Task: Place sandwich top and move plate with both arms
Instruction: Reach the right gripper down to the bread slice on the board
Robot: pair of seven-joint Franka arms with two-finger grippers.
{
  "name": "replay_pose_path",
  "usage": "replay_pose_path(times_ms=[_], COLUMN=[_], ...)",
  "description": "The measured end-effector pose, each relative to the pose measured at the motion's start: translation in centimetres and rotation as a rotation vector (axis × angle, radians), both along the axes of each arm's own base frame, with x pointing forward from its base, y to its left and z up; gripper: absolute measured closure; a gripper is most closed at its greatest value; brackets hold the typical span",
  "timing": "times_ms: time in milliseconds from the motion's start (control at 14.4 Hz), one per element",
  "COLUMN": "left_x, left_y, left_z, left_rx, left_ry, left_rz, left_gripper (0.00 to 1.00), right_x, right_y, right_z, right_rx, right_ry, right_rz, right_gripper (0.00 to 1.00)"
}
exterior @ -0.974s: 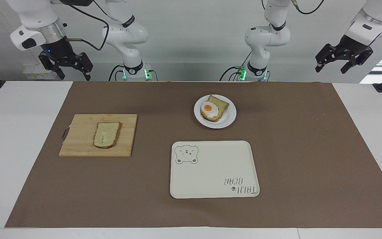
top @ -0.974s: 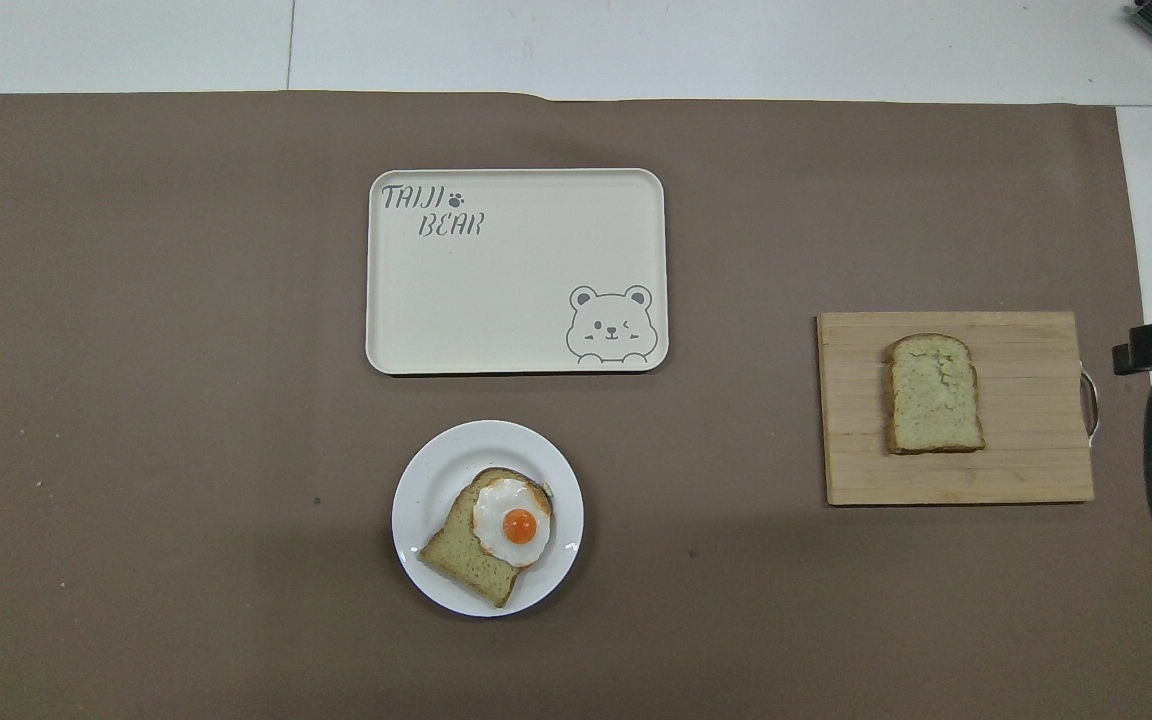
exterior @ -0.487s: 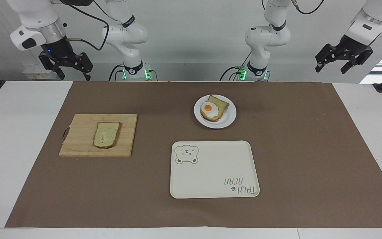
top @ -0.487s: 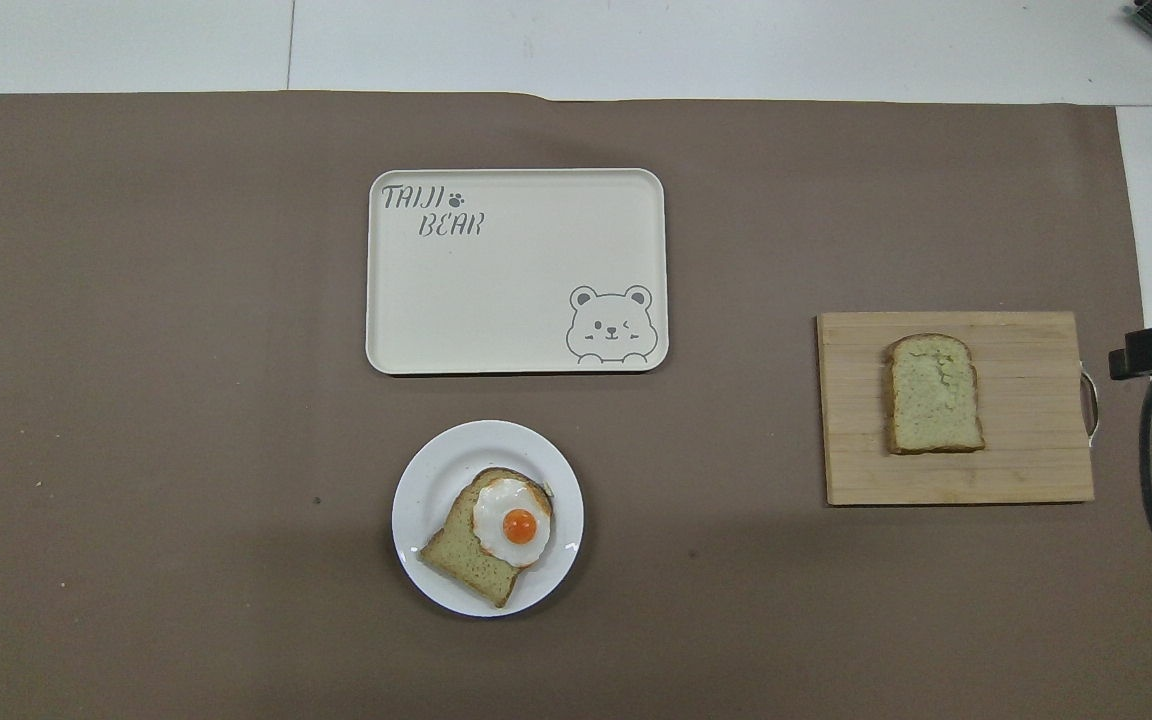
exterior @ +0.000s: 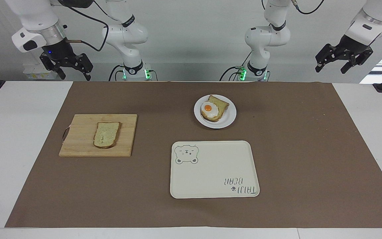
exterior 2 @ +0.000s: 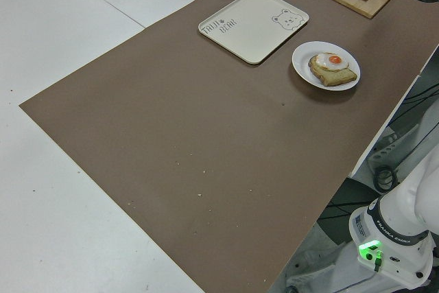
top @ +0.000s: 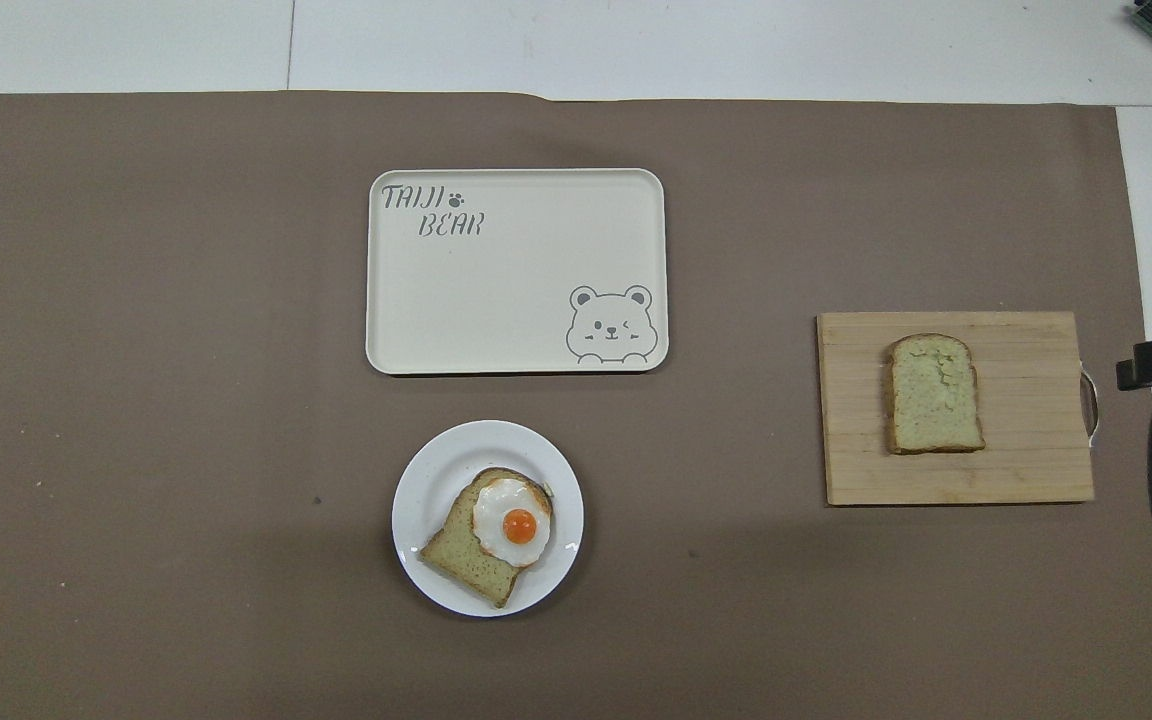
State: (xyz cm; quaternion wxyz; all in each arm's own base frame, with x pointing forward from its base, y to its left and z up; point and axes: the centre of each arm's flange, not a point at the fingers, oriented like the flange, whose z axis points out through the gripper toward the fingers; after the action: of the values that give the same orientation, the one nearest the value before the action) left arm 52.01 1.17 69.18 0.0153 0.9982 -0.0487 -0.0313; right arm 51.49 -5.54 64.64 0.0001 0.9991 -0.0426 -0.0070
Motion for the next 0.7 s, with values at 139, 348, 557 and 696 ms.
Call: replay_pose_path(times_ms=[139,348,557,696], left_x=[0.0,0.0,0.0,0.0], left_y=[0.0,0.0,0.0,0.0], left_z=[0.0,0.0,0.0,0.0], left_rx=[0.000,0.000,0.000,0.000], left_ry=[0.000,0.000,0.000,0.000], left_rz=[0.000,0.000,0.000,0.000], left_gripper=[0.00,0.00,0.00,0.00], right_x=[0.0,0.7,1.8,2.5], right_y=[0.0,0.0,0.1,0.2], right_z=[-0.2,-2.1,-6.2,-8.1], right_rx=[0.000,-0.001,-0.003,-0.005], right_ry=[0.004,-0.013,-0.029,-0.030], right_rz=[0.000,0.001,0.004,0.006], right_gripper=[0.00,0.00,0.00,0.00])
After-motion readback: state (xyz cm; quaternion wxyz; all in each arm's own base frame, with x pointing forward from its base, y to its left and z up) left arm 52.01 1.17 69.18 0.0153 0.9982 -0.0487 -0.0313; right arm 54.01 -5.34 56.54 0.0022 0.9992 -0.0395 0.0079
